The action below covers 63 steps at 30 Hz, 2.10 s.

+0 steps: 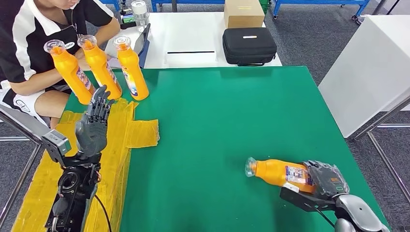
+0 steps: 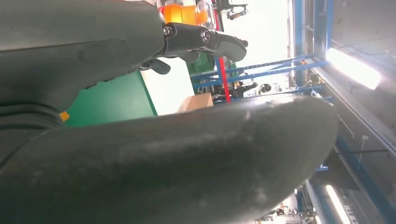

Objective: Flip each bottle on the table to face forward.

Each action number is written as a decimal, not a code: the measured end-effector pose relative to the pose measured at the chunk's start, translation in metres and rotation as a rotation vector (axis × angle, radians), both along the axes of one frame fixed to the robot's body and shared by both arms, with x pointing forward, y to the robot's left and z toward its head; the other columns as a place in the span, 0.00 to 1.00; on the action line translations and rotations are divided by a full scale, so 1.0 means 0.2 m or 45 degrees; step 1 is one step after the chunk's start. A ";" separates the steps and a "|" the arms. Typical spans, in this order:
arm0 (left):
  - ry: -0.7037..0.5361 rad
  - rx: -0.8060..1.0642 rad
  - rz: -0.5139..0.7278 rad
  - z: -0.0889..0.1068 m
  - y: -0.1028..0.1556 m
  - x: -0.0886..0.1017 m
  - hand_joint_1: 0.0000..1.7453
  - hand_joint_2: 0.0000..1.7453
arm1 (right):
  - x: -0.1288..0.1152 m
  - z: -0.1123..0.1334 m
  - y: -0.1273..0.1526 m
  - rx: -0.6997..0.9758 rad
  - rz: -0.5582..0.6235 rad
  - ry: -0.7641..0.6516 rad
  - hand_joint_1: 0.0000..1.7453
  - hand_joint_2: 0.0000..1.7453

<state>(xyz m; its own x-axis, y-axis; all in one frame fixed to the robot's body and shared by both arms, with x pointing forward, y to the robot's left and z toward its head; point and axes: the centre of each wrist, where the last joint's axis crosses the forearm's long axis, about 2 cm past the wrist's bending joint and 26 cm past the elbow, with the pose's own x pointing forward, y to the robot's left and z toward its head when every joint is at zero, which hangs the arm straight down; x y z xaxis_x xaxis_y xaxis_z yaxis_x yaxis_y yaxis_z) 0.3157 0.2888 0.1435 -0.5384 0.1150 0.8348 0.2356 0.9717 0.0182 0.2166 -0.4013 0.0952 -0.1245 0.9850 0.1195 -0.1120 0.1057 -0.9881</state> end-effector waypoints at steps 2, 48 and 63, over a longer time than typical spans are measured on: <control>0.005 -0.001 -0.007 0.00 -0.01 0.00 0.00 0.00 | 0.04 0.02 0.04 0.083 -0.006 -0.080 1.00 1.00; 0.178 0.086 -0.560 0.13 -0.61 0.08 0.00 1.00 | 0.59 0.10 1.26 1.735 0.501 -0.077 1.00 1.00; 0.181 0.207 -0.406 0.11 -0.63 0.09 0.00 1.00 | 0.57 0.07 1.40 1.681 0.589 0.074 1.00 1.00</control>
<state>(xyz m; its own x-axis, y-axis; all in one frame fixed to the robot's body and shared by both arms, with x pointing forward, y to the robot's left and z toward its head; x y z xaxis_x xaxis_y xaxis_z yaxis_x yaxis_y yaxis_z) 0.3327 0.1631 0.1654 -0.3747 0.1179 0.9196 0.5367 0.8364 0.1114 0.3312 -0.1208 0.1098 -0.3655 0.0143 0.9307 -0.4287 0.8849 -0.1819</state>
